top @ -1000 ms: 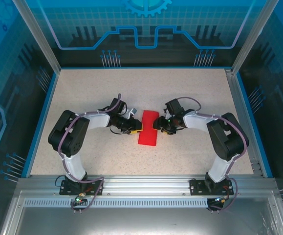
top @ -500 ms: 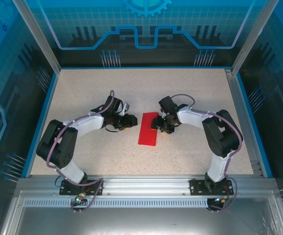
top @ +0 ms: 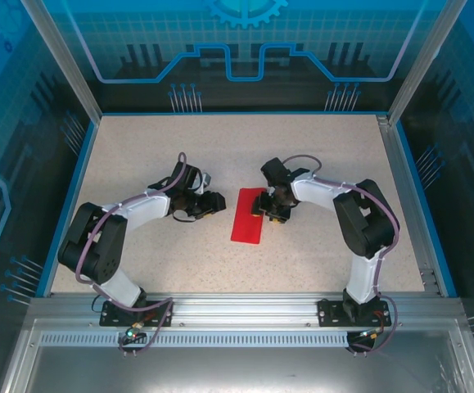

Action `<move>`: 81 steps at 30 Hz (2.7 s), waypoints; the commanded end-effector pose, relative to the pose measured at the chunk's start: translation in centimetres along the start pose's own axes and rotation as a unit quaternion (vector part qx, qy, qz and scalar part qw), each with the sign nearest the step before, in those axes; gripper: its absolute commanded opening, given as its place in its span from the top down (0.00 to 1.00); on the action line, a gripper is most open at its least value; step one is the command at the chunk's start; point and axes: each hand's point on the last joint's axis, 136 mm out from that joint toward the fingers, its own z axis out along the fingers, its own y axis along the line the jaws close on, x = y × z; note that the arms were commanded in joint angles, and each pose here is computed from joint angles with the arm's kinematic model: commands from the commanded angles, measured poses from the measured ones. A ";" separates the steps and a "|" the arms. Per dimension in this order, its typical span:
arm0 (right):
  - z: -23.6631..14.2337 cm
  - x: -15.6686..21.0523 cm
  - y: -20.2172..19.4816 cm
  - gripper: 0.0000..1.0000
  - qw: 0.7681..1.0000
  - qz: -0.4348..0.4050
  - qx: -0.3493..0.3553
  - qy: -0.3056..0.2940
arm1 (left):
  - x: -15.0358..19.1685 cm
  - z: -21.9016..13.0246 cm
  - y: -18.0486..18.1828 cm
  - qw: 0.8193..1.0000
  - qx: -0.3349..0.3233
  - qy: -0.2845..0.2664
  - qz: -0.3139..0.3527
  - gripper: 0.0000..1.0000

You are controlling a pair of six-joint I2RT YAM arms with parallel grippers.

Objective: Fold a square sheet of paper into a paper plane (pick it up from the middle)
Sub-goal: First fold in half a square sheet of paper at the center of the table.

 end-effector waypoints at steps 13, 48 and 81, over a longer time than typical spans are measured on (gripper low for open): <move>3.1 1.2 -2.3 0.39 0.996 -0.035 0.074 0.042 | 0.2 0.0 0.1 1.000 0.005 0.004 -0.007 0.52; 3.1 0.7 -2.7 0.41 0.996 -0.008 0.078 0.038 | 0.4 0.2 -0.1 1.000 0.015 0.011 -0.006 0.53; 4.3 1.1 -3.3 0.39 0.994 -0.003 0.099 0.050 | 0.7 0.4 -0.5 0.999 0.030 0.022 -0.005 0.57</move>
